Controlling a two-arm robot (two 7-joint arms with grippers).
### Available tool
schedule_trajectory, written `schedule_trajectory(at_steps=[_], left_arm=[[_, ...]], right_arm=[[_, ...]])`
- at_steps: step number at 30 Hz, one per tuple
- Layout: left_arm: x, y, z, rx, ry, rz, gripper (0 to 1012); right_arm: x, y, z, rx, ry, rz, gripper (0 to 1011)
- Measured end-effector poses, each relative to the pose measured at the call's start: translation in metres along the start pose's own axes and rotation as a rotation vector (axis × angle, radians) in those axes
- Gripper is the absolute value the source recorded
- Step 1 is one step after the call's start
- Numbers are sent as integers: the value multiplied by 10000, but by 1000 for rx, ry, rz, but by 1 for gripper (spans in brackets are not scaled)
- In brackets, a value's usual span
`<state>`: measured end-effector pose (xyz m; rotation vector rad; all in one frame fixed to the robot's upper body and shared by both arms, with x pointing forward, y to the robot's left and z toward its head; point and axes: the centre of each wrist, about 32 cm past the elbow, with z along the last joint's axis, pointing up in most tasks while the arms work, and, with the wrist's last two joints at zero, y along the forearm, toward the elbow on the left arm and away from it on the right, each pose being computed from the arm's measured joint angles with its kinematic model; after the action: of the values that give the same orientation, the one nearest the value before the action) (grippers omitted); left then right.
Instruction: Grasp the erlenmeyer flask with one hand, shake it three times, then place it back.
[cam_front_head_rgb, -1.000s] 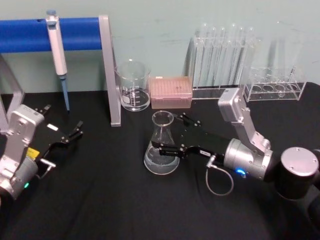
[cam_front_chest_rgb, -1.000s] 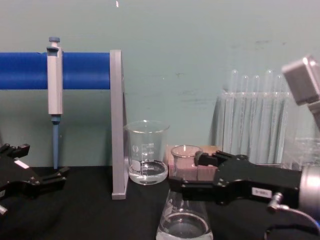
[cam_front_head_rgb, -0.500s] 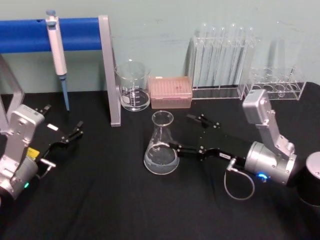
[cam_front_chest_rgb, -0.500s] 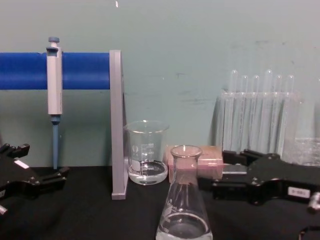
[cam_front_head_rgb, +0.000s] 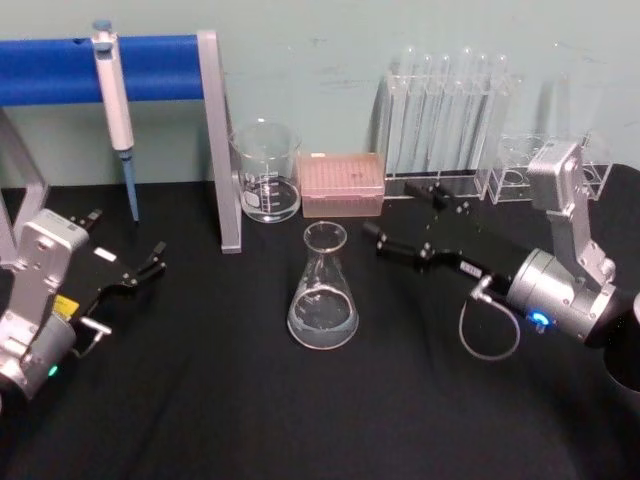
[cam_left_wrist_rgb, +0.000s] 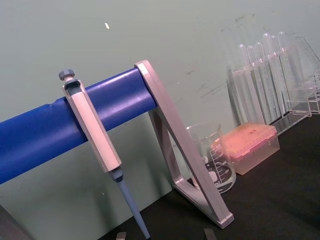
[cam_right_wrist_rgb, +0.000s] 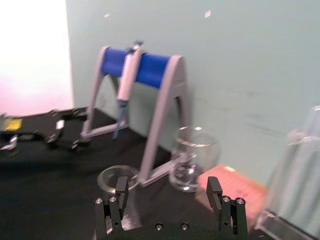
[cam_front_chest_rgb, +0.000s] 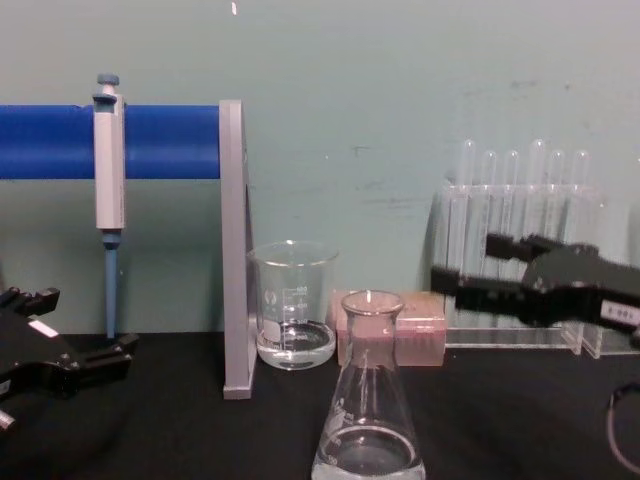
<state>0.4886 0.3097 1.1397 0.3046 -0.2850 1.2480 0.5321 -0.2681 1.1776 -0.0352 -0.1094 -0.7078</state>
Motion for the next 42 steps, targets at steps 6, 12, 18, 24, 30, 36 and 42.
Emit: schedule_trajectory(at_steps=[6,12,18,24,30,36,42], left_arm=[[0,0,0,0,0,0,1001],[0,0,0,0,0,0,1001],[0,0,0,0,0,0,1001],[0,0,0,0,0,0,1001],[0,0,0,0,0,0,1001],[0,0,0,0,0,0,1001],[0,0,0,0,0,0,1001]], right_arm=[[3,56,26,36,0,-142,1000],[-41,129,-31,27,10,-274,1000],[-80,206,-142,-3,26,-354,1000],[-99,250,-282,-44,34,-378,1000],[-119,271,-460,-109,38,-391,1000],[-134,264,-594,-178,48,-399,1000],[-143,261,-643,-213,51,-399,1000]])
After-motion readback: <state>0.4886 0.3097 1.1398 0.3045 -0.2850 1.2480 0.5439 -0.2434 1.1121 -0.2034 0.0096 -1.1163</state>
